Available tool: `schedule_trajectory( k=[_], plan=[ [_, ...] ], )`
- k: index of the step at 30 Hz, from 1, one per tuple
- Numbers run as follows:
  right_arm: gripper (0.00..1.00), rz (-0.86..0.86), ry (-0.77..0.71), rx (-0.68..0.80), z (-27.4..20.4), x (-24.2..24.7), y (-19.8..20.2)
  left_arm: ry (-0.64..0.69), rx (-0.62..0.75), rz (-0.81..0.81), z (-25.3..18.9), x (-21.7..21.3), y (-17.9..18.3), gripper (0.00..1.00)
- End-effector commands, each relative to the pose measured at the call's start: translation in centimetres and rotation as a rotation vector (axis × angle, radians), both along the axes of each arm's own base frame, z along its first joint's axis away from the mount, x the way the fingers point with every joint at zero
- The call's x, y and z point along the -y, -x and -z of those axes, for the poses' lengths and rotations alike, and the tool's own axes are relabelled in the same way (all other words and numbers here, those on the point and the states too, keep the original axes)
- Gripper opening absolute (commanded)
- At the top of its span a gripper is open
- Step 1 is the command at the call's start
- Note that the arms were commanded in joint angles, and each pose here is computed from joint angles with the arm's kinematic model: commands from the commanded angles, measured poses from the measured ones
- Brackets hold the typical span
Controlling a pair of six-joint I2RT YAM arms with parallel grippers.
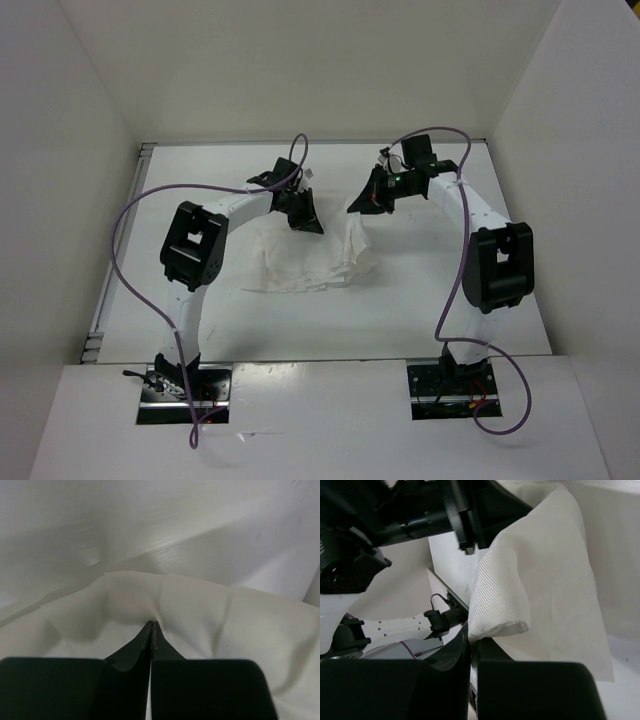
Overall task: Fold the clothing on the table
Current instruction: Fold the skirt
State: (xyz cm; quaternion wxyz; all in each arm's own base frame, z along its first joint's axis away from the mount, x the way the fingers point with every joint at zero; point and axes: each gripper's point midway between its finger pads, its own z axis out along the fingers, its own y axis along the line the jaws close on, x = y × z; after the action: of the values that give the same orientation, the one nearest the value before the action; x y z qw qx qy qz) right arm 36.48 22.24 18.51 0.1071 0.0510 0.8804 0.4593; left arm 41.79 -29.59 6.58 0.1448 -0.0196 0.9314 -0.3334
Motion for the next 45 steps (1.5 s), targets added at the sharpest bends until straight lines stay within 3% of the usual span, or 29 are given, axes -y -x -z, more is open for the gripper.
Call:
schedule_trajectory(
  k=[1, 12, 17, 22, 26, 32, 37, 45],
  plan=[
    [0.0, -0.017, -0.022, 0.048, -1.9, -1.0, -0.6, -0.015, 0.007, 0.019, 1.7, 0.5, -1.0, 0.0],
    [0.0, -0.08, -0.082, 0.06, -3.7, -4.3, 0.6, -0.05, -0.049, 0.041, 5.9, 1.5, -0.3, 0.0],
    [0.0, -0.12, -0.109, 0.049, -3.6, -7.0, 0.9, 0.032, -0.018, 0.056, 4.5, 3.5, -1.1, 0.0],
    [0.0, -0.169, -0.112, 0.052, -3.1, -9.3, 0.8, 0.029, 0.025, 0.058, 1.6, 3.2, -1.3, 0.01],
    [0.0, -0.172, -0.104, 0.046, -2.4, -9.9, 0.3, -0.037, 0.101, -0.027, -2.7, -1.1, -1.9, 0.04],
    [0.0, -0.188, -0.087, 0.003, 0.3, -11.1, -0.1, -0.17, 0.193, -0.245, -7.3, -11.8, -3.0, 0.08],
    [0.0, -0.199, -0.08, 0.008, 0.9, -12.2, -0.6, -0.329, 0.185, -0.391, -6.9, -19.1, -1.1, 0.1],
    [0.0, -0.203, -0.066, 0.026, 0.6, -12.4, -1.5, -0.39, 0.056, -0.395, -2.7, -21.3, 3.5, 0.09]
  ],
)
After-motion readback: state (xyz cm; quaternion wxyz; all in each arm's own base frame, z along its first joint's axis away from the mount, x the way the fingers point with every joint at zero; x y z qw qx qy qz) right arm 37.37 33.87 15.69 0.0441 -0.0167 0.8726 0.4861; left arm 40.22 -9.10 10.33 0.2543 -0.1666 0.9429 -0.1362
